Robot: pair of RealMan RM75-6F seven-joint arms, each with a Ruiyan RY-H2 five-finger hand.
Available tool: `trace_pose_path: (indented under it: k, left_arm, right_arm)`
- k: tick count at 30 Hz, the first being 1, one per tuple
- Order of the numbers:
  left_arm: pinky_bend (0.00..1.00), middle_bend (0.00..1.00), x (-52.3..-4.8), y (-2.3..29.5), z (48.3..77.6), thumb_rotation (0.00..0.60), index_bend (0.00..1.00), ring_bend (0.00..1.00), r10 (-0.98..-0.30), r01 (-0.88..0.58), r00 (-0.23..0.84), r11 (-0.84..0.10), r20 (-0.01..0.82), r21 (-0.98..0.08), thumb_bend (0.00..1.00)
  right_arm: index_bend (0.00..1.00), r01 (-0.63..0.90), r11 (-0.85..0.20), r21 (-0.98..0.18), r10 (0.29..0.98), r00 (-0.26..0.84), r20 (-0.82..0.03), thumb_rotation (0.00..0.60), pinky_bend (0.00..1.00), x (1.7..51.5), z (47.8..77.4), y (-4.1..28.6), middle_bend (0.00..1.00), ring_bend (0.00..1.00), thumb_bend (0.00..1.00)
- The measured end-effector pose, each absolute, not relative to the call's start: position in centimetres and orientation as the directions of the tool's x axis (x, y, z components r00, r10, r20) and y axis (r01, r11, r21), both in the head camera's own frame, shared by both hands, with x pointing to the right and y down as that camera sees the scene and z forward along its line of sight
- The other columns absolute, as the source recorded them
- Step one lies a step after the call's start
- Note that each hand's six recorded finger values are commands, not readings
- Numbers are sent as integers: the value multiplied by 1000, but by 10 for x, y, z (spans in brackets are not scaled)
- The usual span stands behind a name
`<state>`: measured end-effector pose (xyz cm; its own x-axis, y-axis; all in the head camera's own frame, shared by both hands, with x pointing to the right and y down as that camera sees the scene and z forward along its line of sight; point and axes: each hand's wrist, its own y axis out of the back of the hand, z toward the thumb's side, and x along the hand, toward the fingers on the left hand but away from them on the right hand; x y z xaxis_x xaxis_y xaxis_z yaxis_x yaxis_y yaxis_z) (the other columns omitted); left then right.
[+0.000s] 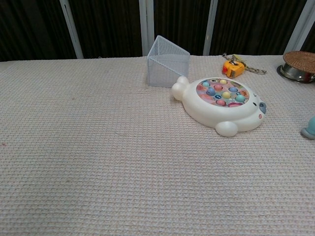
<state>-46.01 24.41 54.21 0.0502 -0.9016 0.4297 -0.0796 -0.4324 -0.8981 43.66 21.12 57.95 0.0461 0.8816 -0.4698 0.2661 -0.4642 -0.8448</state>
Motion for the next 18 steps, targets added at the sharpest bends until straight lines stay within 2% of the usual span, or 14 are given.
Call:
trace_pose_path:
  k: [8,18]
  left_arm:
    - [0,0,-450,237,542,600,0,0,-900,-68,78,-433,428,-899,46]
    - [0,0,-443,234,540,600,0,0,-899,-54,87,-434,428,-899,46]
  right_arm:
    - [187,270,-573,-773,812,60,-581,600,49,446,616,182,196,50,414]
    - [219,268,-668,-694,733,73,-677,600,49,441,667,167,231,69,413]
